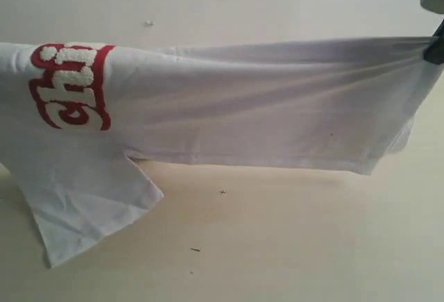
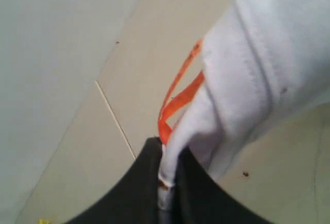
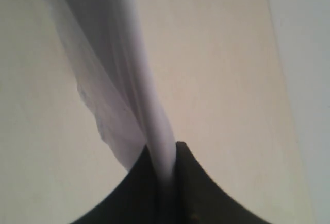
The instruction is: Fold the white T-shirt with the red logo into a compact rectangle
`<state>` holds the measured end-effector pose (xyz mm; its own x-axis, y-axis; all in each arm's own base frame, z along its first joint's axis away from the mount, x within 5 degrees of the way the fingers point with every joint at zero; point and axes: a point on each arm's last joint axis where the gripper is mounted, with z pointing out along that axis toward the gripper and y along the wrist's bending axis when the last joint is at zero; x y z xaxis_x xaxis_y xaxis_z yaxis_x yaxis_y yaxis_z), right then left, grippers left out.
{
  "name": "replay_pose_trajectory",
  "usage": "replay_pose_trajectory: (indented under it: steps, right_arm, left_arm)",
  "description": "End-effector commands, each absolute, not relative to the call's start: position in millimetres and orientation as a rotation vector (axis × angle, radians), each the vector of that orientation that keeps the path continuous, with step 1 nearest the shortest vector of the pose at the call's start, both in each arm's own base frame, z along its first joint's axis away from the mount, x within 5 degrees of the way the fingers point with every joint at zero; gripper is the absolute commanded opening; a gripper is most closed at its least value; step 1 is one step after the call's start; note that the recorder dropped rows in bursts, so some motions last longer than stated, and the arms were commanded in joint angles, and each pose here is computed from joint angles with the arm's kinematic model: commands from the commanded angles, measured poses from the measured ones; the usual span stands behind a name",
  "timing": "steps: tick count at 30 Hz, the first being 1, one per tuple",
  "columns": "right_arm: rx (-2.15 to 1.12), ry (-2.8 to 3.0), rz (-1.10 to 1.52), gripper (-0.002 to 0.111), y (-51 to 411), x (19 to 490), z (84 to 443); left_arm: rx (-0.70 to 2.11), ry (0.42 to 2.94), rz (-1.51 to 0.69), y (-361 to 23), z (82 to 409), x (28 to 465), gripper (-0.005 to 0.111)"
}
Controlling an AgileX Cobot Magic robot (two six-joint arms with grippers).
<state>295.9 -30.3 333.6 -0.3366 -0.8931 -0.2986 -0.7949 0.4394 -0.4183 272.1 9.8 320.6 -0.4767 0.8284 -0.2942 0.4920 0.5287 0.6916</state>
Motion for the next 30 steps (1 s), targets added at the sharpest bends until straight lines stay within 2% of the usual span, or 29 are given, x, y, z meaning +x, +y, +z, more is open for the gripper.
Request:
replay_pose_trajectory:
  steps: [1,11,18,25,30]
  right_arm:
    - [-1.339,2.110,-0.278,0.000,-22,274,366]
    - [-1.286,1.945,-0.177,0.000,-2,237,402]
    - [-1.177,1.833,-0.075,0.000,13,215,425]
    - [-0.878,1.997,0.114,0.000,14,206,429]
    - [-0.680,2.336,0.259,0.000,6,218,400]
  left_arm:
    - [0.929,2.062,0.745,13,355,246,0.000]
    - [0.673,1.901,0.752,17,404,190,0.000]
    - [0.544,1.807,0.781,21,425,155,0.000]
    - [0.518,1.910,0.788,26,419,143,0.000]
    - [0.641,2.138,0.741,24,394,159,0.000]
